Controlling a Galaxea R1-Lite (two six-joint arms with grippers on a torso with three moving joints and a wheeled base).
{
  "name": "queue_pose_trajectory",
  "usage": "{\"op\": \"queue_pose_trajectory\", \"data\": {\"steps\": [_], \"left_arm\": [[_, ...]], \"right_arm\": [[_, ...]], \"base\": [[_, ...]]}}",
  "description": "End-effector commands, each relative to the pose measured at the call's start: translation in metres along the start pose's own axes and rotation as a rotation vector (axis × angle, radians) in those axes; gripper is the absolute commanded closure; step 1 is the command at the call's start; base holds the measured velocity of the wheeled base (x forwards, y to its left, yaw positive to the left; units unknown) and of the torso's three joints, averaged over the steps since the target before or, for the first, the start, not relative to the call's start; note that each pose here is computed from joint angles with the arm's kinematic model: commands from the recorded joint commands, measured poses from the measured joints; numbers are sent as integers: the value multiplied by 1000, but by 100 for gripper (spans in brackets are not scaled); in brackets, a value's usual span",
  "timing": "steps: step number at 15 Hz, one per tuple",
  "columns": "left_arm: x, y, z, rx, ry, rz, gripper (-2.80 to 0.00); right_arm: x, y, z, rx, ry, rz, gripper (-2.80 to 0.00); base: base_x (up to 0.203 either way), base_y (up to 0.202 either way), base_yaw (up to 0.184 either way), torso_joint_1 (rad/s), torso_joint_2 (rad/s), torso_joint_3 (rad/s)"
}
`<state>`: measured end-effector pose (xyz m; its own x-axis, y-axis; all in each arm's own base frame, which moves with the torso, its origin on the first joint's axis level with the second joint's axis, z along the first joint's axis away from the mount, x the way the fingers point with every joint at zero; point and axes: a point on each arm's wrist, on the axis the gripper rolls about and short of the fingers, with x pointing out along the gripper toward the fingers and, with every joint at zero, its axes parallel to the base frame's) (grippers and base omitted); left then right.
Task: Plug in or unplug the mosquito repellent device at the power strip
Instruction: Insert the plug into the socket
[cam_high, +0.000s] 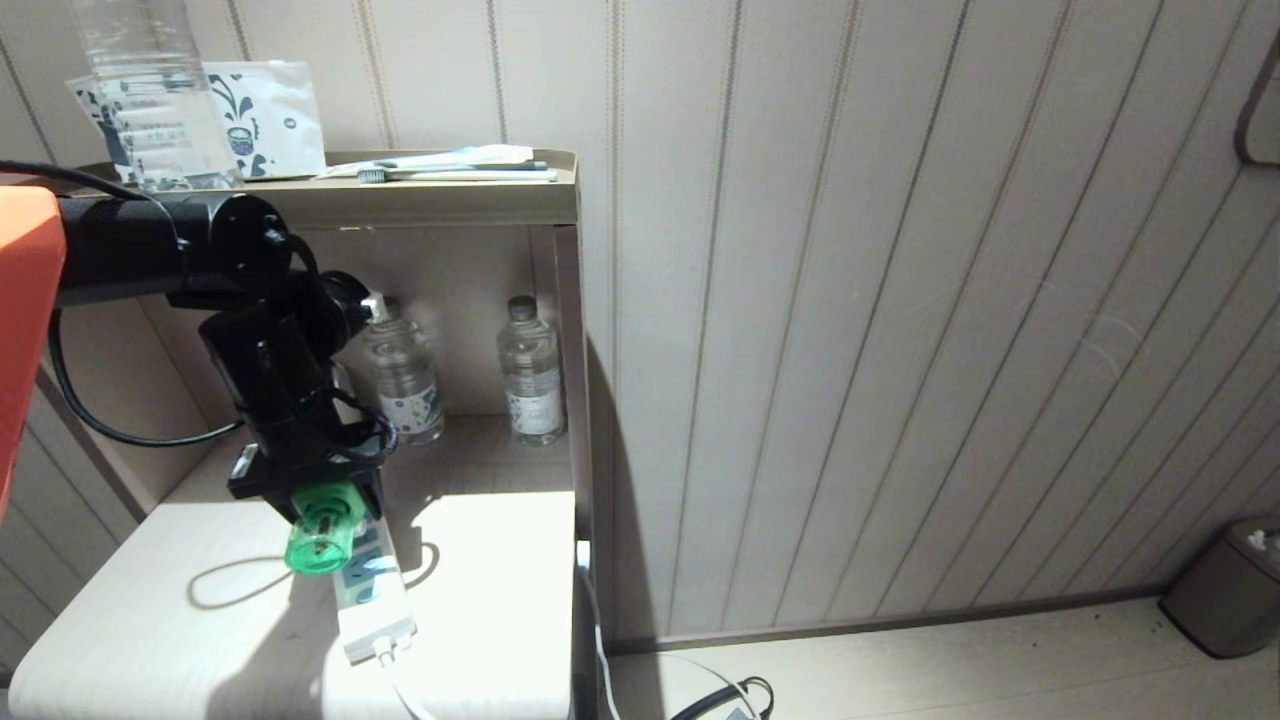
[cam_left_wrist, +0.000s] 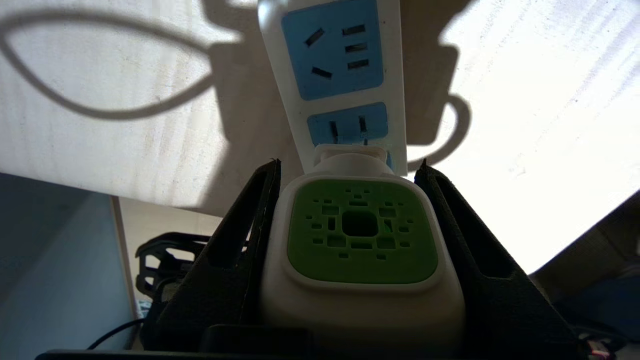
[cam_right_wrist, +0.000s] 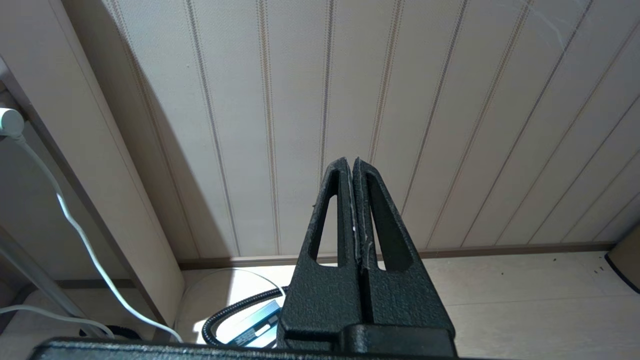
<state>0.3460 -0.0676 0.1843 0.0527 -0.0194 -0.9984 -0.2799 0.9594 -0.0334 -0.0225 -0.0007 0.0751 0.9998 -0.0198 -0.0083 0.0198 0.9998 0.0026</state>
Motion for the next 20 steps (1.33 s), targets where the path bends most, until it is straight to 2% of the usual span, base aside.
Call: {"op": "queue_pose_trajectory", "data": {"steps": [1,6,20], "left_arm": [[-4,1,-3,-14,-1,-4,0],[1,-2,-1,-99,4,5,0],[8,0,5,-100,-4,40,0]], "right_arm": [[0,0,0,0,-1,0,0],[0,0,0,0,-1,0,0],[0,0,0,0,-1,0,0]], "base": [[0,0,0,0,0,0],[0,0,0,0,0,0],[0,0,0,0,0,0]]}}
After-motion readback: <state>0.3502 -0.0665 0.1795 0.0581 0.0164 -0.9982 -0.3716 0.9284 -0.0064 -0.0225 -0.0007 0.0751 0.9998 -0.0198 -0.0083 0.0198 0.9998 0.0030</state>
